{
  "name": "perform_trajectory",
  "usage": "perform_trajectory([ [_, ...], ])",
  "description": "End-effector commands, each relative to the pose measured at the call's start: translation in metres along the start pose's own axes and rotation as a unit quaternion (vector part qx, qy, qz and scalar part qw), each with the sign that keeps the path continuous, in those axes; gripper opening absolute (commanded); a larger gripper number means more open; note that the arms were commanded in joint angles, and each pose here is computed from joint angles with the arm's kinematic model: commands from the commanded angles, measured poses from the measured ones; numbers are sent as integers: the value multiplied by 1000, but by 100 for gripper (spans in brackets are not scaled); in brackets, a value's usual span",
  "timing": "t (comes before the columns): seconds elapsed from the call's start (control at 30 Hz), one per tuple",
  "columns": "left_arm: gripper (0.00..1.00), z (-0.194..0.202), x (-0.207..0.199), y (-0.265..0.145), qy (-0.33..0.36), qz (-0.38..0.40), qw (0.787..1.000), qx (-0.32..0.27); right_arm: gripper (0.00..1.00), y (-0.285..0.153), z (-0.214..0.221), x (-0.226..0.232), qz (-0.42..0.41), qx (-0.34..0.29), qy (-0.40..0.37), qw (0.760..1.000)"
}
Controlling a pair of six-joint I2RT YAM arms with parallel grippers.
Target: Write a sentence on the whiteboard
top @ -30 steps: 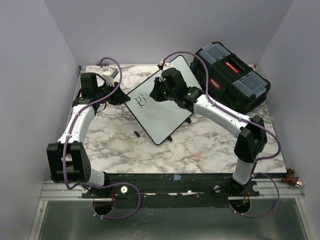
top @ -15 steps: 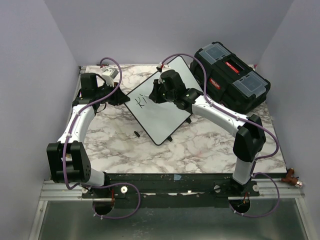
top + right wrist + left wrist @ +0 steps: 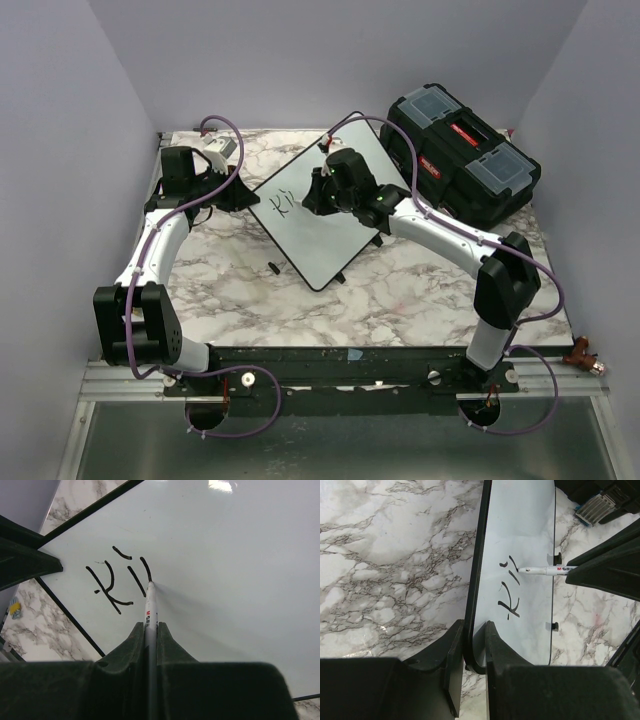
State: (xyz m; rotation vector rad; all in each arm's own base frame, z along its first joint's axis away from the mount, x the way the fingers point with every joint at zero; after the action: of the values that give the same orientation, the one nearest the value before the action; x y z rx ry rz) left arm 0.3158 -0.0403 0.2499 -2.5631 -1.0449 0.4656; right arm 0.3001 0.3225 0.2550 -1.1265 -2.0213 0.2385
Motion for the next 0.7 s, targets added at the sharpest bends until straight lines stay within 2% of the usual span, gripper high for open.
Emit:
perform_trajectory([
  [0.0, 0, -16, 7, -5, 82, -28, 996, -19, 1, -5, 11, -3, 3, 26, 4, 1000],
  [0.67, 0, -17, 6, -5, 84, -26, 996, -22, 1, -2, -9, 8, 8, -1, -5, 1000],
])
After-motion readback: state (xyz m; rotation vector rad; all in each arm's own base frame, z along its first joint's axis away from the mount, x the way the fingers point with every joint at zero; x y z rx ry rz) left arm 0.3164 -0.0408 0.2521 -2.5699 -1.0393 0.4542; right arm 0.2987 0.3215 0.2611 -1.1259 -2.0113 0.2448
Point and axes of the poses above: each gripper's point midway between its finger pads, its own y axis out along the fingers, its own x axis along the line the jaws close on, z = x × y, the point moved 10 cm from there along -y, back along the fingers, and after that the axes turned 15 degrees about y, right-handed, at the moved point
